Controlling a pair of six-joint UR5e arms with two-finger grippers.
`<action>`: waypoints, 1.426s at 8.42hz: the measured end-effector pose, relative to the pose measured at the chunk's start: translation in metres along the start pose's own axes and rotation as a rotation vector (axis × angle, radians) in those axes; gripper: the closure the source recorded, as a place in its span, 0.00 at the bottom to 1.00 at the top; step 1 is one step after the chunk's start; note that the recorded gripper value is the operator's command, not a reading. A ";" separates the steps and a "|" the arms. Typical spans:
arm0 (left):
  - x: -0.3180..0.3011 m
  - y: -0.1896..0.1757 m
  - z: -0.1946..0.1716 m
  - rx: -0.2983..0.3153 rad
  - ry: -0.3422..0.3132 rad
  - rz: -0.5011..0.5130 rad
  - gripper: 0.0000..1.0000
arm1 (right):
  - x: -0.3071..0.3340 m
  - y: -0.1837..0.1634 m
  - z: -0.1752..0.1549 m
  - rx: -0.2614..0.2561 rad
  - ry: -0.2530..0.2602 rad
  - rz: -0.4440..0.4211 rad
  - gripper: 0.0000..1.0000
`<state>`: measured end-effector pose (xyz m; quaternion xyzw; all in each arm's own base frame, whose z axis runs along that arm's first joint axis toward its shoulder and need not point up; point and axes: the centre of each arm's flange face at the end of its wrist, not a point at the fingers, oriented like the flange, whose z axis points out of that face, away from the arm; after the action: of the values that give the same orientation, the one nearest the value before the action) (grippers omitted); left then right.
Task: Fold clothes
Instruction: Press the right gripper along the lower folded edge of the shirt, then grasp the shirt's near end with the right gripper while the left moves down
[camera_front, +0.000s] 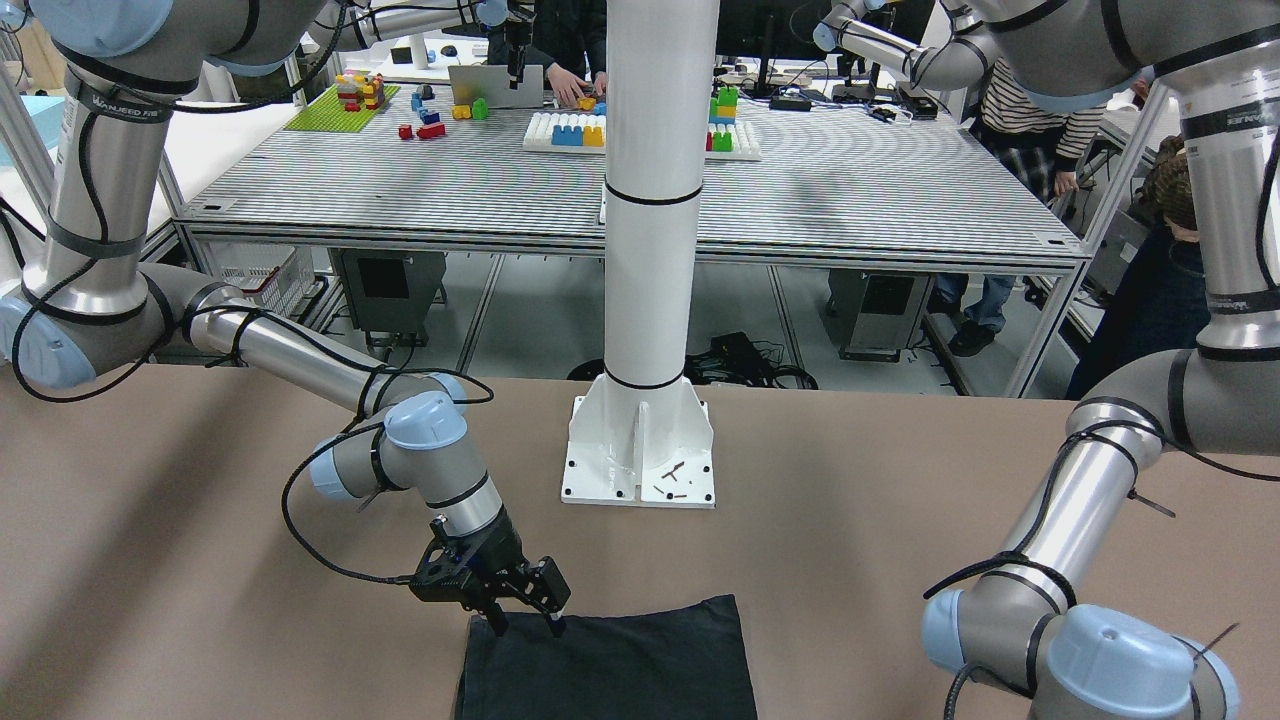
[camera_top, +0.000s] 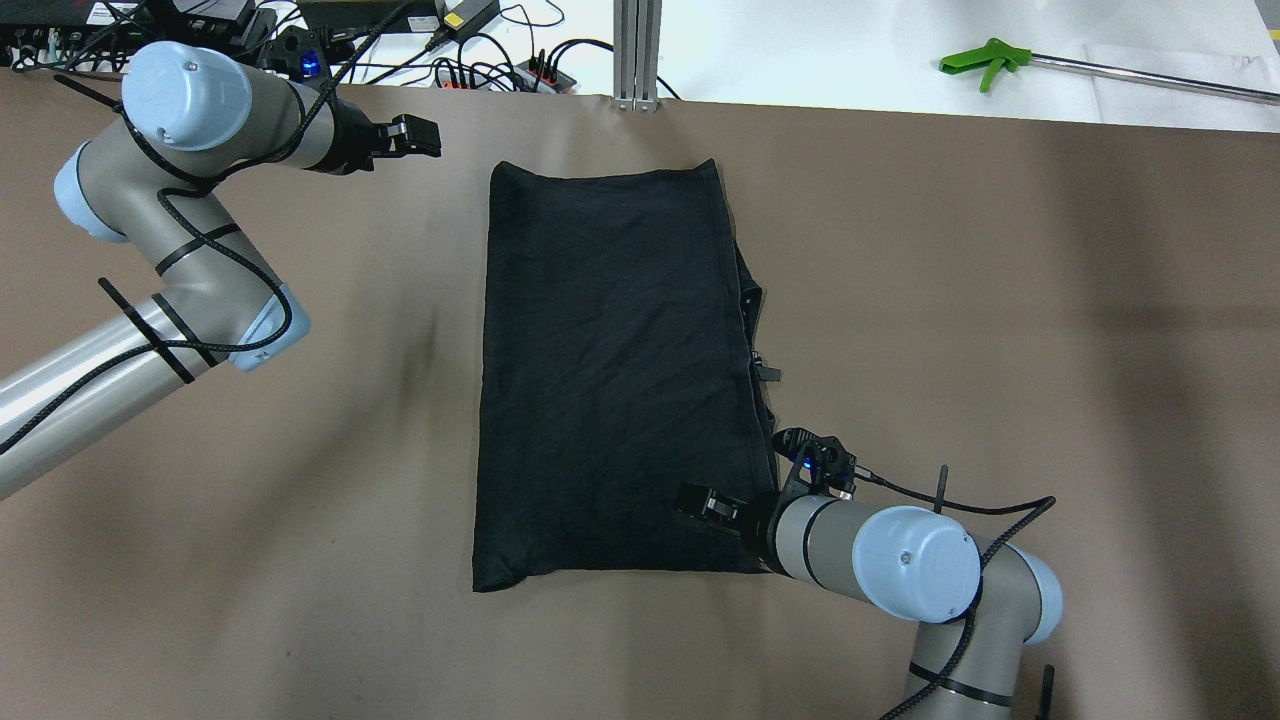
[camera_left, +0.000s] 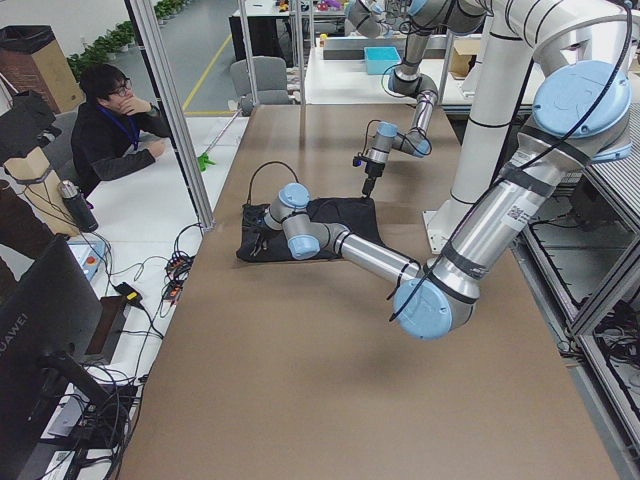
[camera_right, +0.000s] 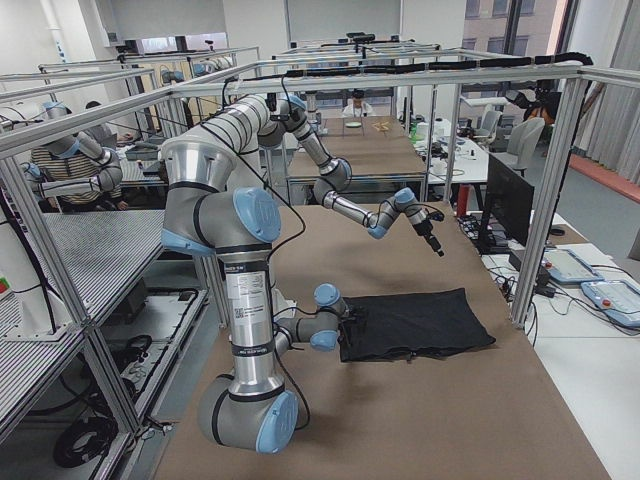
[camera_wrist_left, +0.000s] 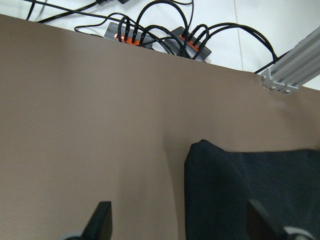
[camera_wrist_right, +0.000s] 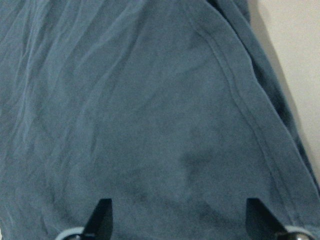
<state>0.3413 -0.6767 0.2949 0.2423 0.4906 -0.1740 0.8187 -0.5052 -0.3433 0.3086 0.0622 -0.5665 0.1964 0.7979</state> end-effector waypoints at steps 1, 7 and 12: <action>0.000 0.000 0.000 0.000 -0.001 0.002 0.06 | -0.005 -0.001 0.005 0.003 0.004 -0.002 0.06; -0.001 0.001 0.003 -0.003 -0.005 0.005 0.06 | 0.008 -0.010 0.029 0.052 0.051 -0.013 0.06; 0.001 -0.003 0.008 0.017 -0.020 0.009 0.06 | -0.015 -0.005 0.057 0.054 0.051 0.002 1.00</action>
<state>0.3461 -0.6840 0.2968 0.2498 0.4797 -0.1769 0.8223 -0.5579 -0.3701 0.3156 0.0783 -0.5403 0.2139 0.8101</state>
